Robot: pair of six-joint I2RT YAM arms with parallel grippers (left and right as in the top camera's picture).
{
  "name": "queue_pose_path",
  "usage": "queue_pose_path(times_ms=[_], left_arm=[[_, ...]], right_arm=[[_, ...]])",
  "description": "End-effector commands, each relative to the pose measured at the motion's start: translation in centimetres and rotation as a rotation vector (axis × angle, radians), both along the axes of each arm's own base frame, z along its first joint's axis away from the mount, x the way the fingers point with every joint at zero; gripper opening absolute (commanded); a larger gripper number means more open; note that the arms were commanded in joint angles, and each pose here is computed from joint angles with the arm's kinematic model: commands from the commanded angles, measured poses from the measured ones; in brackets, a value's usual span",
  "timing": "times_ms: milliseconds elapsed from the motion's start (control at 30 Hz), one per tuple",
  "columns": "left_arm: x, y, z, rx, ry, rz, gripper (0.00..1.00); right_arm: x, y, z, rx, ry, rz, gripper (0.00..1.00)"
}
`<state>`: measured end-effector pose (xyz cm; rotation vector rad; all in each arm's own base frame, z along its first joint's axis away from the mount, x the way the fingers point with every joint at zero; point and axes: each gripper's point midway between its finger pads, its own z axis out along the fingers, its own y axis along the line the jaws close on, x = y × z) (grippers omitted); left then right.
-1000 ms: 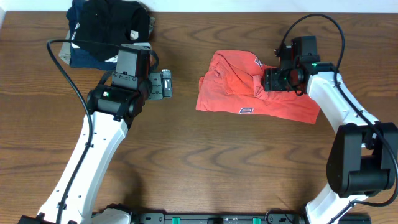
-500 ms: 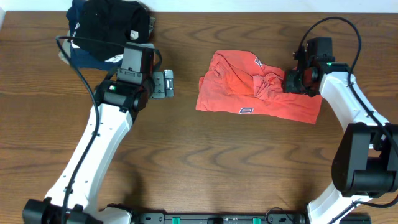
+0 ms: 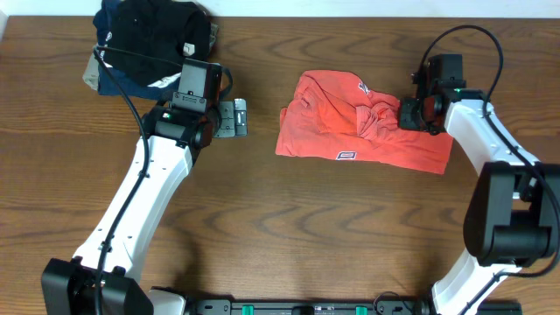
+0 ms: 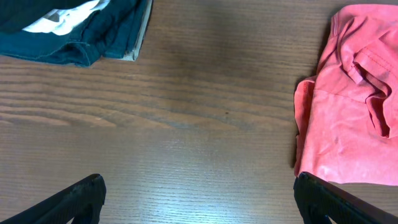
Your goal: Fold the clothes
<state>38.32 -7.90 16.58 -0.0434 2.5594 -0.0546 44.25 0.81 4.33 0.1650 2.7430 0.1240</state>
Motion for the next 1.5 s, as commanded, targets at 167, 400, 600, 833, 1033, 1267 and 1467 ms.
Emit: queue_pose_path(times_ms=[167,400,600,833,1033,1267,1467], left_arm=[[0.4,0.3,0.5,0.010,-0.016,0.007,0.98],[0.4,0.3,0.5,0.009,-0.017,0.007,0.98],[0.5,0.3,0.5,0.009,-0.019,0.007,0.98],[0.5,0.3,0.5,0.009,-0.019,0.007,0.98],[0.5,0.3,0.5,0.009,-0.019,0.007,0.98],[0.5,0.3,0.5,0.009,-0.020,0.007,0.98],[0.5,0.3,0.5,0.008,-0.020,0.007,0.98]], right_arm=[[2.5,-0.1,1.1,0.015,-0.102,-0.023,0.01],[6.9,3.4,4.8,0.190,-0.323,0.033,0.01],[7.3,6.6,5.4,0.189,-0.364,0.112,0.61],[5.1,7.8,4.0,0.216,-0.256,0.150,0.99],[1.5,8.1,1.8,0.207,-0.087,0.158,0.93],[-1.1,6.2,-0.1,0.018,0.035,0.109,0.77],[-1.1,6.9,-0.1,0.017,0.030,0.128,0.59]])
